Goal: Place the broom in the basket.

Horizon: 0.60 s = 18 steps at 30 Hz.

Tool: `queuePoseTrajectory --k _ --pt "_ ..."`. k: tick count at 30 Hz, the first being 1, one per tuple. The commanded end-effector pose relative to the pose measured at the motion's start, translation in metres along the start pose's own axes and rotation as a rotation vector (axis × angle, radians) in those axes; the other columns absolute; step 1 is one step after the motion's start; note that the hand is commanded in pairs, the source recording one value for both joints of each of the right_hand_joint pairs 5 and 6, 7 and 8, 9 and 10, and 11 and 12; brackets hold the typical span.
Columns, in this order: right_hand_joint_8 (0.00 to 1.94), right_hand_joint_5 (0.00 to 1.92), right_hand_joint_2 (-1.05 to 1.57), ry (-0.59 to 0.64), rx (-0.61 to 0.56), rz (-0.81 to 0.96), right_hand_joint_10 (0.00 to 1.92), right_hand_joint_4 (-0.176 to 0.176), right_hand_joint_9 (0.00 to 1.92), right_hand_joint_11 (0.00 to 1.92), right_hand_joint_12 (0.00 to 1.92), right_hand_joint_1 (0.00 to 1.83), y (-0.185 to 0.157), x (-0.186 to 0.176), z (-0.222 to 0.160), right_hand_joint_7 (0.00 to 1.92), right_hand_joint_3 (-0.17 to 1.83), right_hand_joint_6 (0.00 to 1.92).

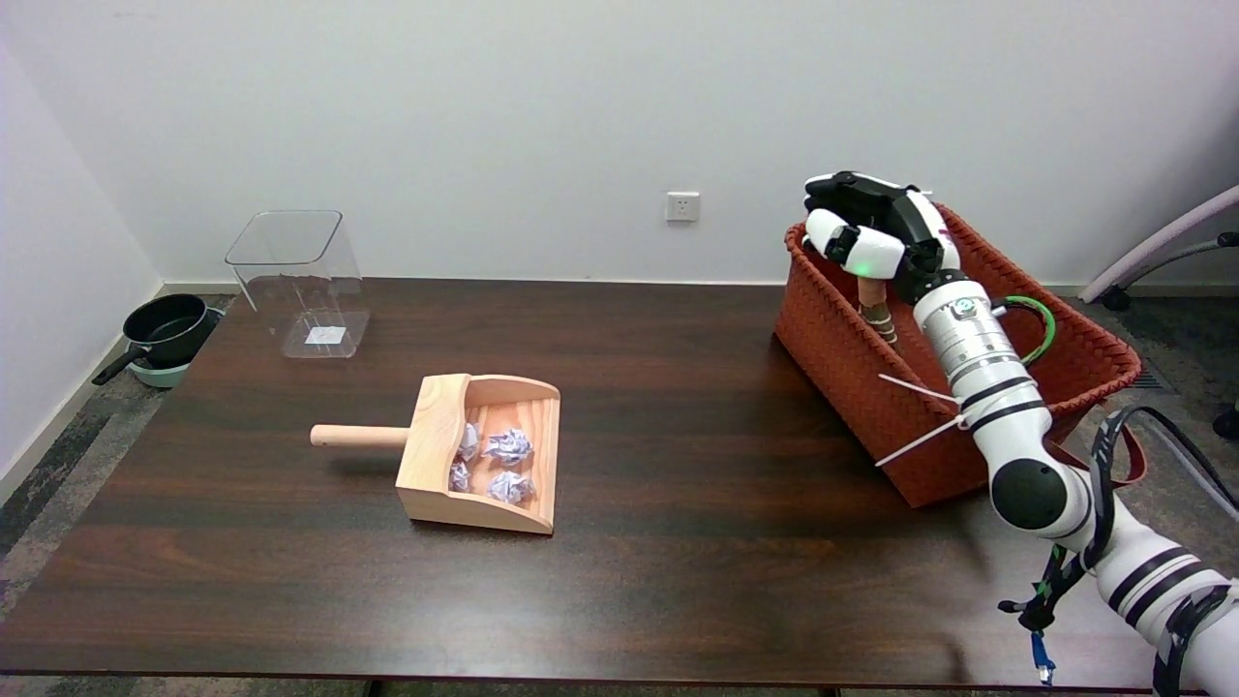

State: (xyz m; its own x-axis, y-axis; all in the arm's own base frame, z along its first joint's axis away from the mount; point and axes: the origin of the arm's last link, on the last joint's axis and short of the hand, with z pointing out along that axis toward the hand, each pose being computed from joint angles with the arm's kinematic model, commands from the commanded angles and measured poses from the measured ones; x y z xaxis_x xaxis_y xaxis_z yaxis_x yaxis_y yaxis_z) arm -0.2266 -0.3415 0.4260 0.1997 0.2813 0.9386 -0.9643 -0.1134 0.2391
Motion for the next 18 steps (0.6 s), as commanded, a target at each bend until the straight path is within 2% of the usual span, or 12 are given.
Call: queuePoseTrajectory --k 1,13,18 --pt "0.66 0.63 0.22 0.15 0.085 -0.002 0.56 0.0 0.56 0.83 0.83 1.02 -0.013 0.035 0.001 0.66 1.21 0.63" --pt "0.59 0.46 0.02 0.312 0.201 -0.01 0.54 0.0 0.54 0.8 0.8 1.02 -0.032 0.07 -0.004 0.59 1.21 0.46" --pt "0.55 0.34 0.0 0.42 0.279 0.026 0.6 0.0 0.6 0.8 0.8 1.02 -0.049 0.094 -0.008 0.55 1.19 0.34"
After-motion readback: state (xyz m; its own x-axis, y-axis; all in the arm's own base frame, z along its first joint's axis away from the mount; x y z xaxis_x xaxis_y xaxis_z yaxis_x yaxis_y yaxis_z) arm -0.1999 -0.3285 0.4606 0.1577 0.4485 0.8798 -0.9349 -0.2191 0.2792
